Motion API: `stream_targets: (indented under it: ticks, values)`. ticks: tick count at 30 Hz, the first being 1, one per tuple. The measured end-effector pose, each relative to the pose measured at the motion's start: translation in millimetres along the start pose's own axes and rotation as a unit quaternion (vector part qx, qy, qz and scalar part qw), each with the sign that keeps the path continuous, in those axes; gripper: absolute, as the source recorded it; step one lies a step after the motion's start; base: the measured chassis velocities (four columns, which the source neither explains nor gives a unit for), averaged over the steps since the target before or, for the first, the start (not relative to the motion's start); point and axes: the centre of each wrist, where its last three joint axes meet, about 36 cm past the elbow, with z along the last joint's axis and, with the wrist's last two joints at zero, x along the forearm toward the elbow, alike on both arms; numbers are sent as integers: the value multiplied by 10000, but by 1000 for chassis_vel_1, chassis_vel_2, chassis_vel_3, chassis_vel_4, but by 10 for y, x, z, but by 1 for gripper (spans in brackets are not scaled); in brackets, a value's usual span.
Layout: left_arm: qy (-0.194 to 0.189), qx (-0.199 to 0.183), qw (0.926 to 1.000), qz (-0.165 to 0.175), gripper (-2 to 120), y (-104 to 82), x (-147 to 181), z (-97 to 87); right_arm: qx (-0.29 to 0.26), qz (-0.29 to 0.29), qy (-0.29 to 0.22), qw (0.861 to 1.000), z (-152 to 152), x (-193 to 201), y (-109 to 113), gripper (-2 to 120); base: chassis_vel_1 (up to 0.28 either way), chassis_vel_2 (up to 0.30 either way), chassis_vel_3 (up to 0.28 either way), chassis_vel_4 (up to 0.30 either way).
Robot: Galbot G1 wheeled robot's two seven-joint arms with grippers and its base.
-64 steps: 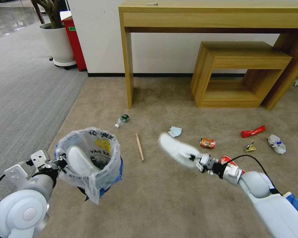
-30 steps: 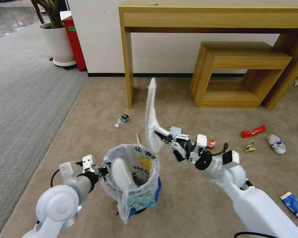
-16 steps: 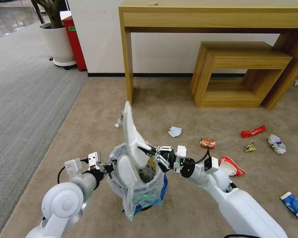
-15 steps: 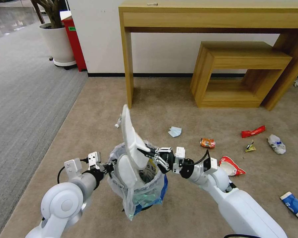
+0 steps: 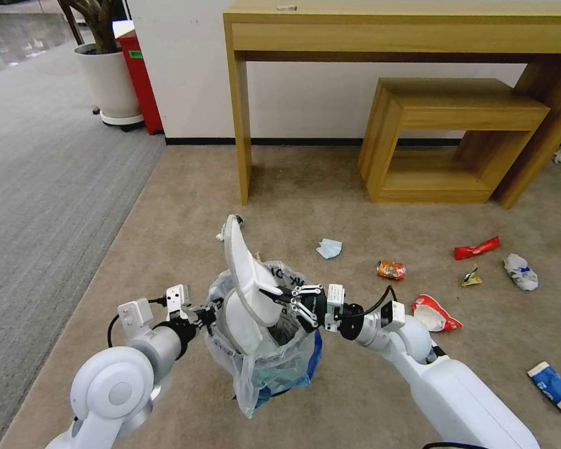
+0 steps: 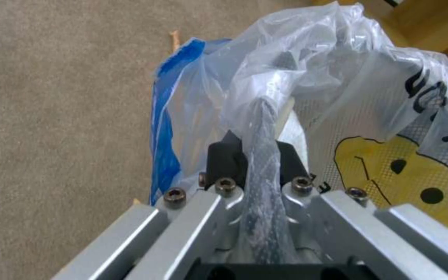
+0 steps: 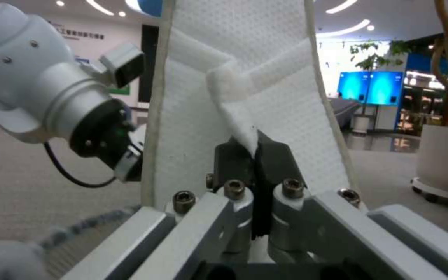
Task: Pick up the trash bin and place the garbage on the floor into it.
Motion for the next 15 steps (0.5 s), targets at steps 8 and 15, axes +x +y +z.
stream_targets:
  ticks: [8,15]
  values:
    - [-18,-22,10000,-6,2,-8,68,4,60,167,74,9998,-29,64,-12,26,0,0,0,0]
    - [-45,-36,10000,-17,2,-16,104,-2,84,255,110,9996,-44,104,-10,49,0,0,0,0]
